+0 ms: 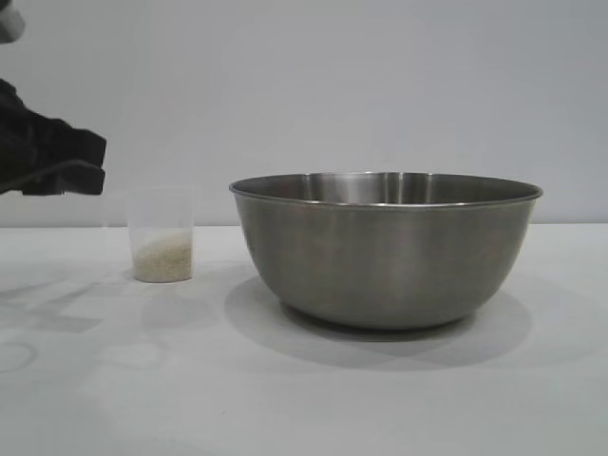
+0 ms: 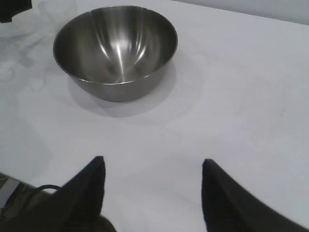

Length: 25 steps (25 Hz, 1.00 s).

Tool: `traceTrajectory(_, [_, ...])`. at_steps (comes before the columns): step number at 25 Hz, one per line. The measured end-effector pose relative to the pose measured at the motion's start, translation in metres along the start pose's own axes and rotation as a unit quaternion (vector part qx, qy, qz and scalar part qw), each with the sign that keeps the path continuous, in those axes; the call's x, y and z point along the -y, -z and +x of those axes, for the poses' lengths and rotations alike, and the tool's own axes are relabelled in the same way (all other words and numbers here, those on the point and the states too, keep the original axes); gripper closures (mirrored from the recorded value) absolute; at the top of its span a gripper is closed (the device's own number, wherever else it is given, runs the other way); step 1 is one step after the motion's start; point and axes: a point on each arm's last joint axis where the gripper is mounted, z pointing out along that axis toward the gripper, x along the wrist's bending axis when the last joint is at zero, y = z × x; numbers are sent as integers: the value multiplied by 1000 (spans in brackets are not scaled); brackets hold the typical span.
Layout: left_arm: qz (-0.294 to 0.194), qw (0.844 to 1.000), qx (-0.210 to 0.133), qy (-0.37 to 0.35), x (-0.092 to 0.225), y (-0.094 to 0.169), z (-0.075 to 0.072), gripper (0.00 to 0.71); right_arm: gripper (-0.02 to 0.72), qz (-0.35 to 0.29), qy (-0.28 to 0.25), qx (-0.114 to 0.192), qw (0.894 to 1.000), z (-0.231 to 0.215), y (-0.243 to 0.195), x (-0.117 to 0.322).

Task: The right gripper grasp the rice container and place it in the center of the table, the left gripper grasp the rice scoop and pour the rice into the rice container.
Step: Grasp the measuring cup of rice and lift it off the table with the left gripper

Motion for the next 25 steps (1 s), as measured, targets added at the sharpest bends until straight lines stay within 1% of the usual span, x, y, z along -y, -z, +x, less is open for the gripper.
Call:
traceTrajectory(2, [6, 1000, 0, -1, 4, -1, 0, 455, 329, 0, 0, 0, 1000, 0, 0, 0])
traceTrajectory(7, [-9, 1000, -1, -11, 8, -3, 0, 455, 329, 0, 0, 0, 1000, 0, 0, 0])
traceTrajectory(18, [26, 1000, -3, -11, 37, -12, 2, 455, 329, 0, 0, 0, 1000, 0, 0, 0])
traceTrajectory(25, [26, 1000, -12, -7, 42, -25, 3, 455, 329, 0, 0, 0, 1000, 0, 0, 0])
